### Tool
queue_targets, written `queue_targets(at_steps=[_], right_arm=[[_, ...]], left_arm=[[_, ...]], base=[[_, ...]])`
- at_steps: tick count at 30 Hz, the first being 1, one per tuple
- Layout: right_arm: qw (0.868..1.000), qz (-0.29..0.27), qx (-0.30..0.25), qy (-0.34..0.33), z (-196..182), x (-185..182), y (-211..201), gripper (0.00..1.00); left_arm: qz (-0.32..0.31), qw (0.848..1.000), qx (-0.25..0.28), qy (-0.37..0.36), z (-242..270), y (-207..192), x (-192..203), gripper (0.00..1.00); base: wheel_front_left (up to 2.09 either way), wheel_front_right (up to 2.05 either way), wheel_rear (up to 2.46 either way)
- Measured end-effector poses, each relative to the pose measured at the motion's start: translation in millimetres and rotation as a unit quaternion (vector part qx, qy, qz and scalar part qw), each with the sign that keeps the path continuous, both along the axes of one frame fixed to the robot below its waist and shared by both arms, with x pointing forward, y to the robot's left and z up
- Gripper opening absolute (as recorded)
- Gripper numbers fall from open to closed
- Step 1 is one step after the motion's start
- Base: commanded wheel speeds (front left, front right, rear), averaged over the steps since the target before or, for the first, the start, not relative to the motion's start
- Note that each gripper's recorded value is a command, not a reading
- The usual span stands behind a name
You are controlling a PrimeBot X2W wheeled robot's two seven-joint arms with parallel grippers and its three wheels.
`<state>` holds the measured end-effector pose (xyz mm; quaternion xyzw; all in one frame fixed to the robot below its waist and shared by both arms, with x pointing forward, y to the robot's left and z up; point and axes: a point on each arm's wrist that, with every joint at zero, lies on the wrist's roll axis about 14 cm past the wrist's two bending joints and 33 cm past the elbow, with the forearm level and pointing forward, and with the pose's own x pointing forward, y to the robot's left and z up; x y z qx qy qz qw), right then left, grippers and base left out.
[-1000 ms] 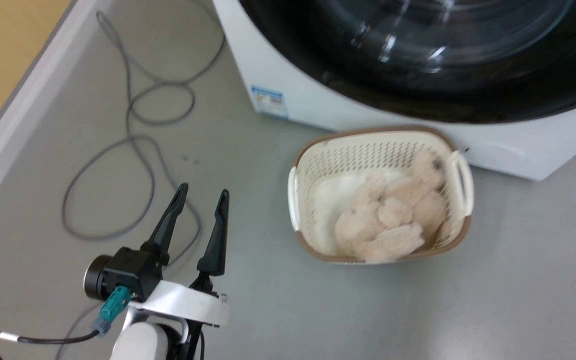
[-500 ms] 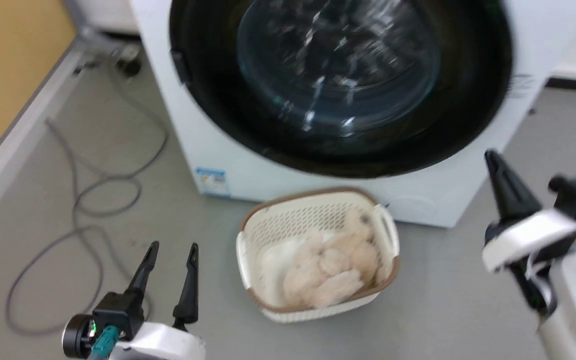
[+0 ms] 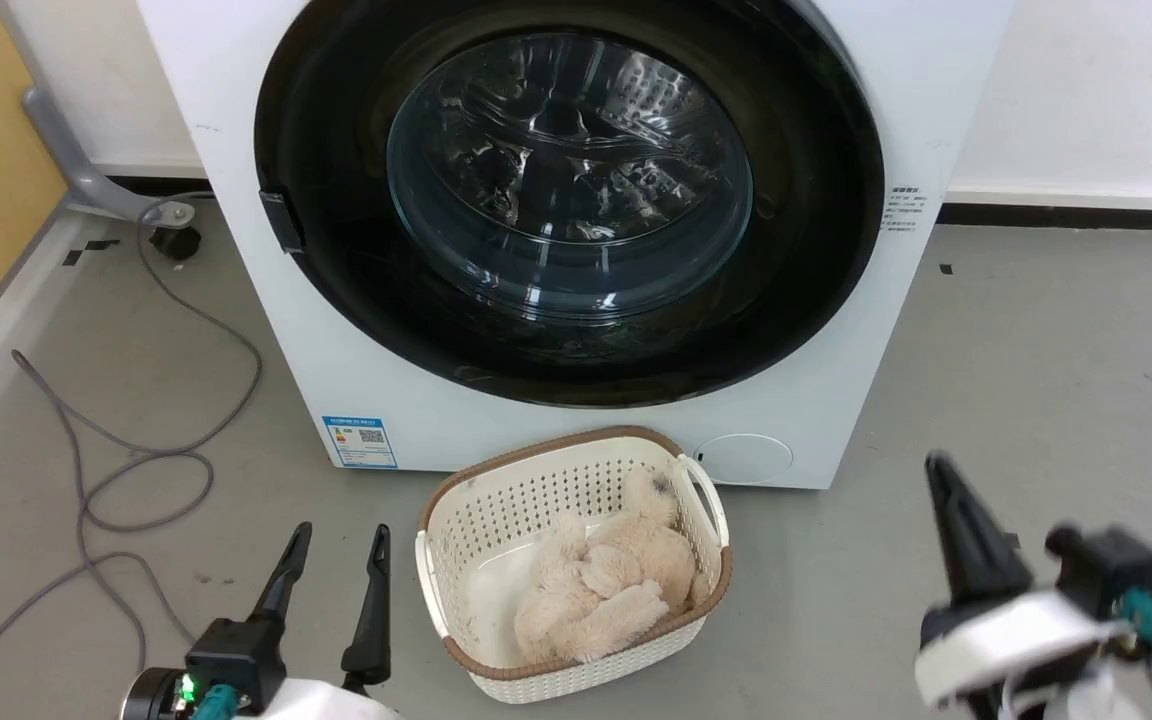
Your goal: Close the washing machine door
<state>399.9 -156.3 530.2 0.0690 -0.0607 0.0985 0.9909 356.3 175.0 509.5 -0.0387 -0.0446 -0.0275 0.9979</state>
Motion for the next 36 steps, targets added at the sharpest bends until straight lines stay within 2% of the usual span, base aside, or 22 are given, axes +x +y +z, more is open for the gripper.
queue_targets(at_steps=[2,3,4,10,27,28,36], right_arm=[[1.0,-0.011,0.01,0.012,-10,-9,-1,0.01],[1.0,-0.016,0.018,0.016,-13,-13,-1,0.75],[1.0,-0.017,0.017,0.014,-13,-17,0,1.0],[0.999,-0.03,0.011,0.002,-8,-30,-1,1.0],[0.999,-0.03,0.013,0.001,-8,-34,2,1.0],[0.999,-0.03,0.014,0.001,-8,-34,2,0.0],[0.999,-0.03,0.013,0.003,-8,-34,1,0.0]], left_arm=[[-0.004,1.0,0.005,-0.001,1,-3,0,1.0],[-0.006,1.0,0.008,-0.001,0,-4,0,1.0],[-0.007,1.0,0.008,0.0,0,-5,-1,1.0],[-0.013,1.0,0.013,-0.001,0,-9,-2,1.0],[-0.004,1.0,0.009,-0.011,7,-6,-4,1.0],[-0.004,1.0,0.008,-0.011,7,-6,-4,0.0],[-0.005,1.0,0.008,-0.008,6,-7,-4,0.0]], base=[[0.0,0.0,0.0],[0.0,0.0,0.0],[0.0,0.0,0.0],[0.0,0.0,0.0],[0.0,0.0,0.0],[0.0,0.0,0.0],[0.0,0.0,0.0]])
